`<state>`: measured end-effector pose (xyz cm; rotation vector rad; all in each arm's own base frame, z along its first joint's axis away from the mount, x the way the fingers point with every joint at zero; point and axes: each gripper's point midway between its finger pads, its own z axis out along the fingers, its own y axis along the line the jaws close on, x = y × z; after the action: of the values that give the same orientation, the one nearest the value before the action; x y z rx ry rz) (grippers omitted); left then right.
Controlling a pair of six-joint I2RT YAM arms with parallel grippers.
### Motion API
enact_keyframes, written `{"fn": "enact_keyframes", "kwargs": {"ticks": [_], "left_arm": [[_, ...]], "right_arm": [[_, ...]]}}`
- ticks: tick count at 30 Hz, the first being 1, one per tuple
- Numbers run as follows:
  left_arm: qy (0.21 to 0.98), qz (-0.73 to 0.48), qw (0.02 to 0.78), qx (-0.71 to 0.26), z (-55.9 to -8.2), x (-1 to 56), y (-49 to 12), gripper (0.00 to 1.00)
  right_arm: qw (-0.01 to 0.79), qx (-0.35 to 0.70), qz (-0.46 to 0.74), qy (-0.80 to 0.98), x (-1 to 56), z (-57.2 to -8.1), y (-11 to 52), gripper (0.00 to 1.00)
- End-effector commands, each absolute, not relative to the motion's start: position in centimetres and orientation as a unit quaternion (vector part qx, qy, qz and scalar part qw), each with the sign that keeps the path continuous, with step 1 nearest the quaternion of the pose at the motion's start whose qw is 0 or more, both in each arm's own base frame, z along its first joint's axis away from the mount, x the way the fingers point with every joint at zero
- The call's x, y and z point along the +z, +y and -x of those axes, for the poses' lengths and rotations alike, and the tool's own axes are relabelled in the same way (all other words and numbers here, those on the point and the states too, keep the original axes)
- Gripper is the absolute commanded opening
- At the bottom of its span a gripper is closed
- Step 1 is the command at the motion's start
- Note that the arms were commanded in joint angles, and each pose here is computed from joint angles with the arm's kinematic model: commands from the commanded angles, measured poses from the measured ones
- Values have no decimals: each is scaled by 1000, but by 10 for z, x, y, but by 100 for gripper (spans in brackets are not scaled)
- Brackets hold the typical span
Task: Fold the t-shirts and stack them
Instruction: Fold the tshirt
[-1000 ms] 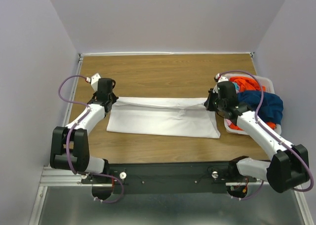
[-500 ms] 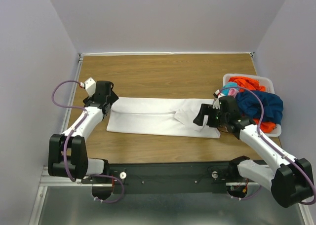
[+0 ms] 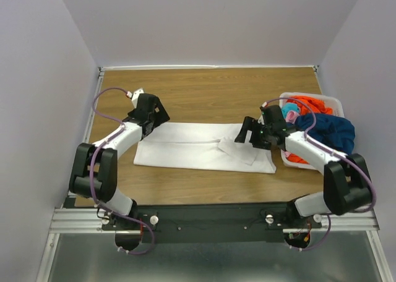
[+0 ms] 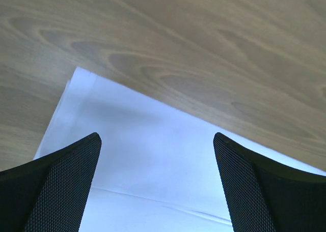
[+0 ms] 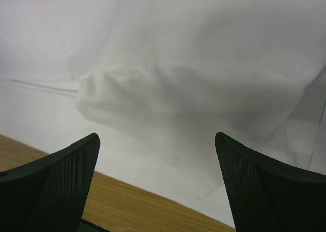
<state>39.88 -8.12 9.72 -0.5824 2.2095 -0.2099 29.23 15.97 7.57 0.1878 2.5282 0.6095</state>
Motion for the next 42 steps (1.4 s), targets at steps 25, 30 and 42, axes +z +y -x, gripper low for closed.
{"fn": "enact_keyframes", "kwargs": {"ticks": [25,30,42], "left_arm": [[919,120,281,-249,-225,32,-191,98],[924,100,247,-273,-202,19,-215,98],[927,-14,214,-308,-166,23,-288,98]], "right_arm": [[315,371,127,864,14,-586,312,100],[332,370,154,854,2,-594,331,100],[362,344,205,842,6,-583,374,100]]}}
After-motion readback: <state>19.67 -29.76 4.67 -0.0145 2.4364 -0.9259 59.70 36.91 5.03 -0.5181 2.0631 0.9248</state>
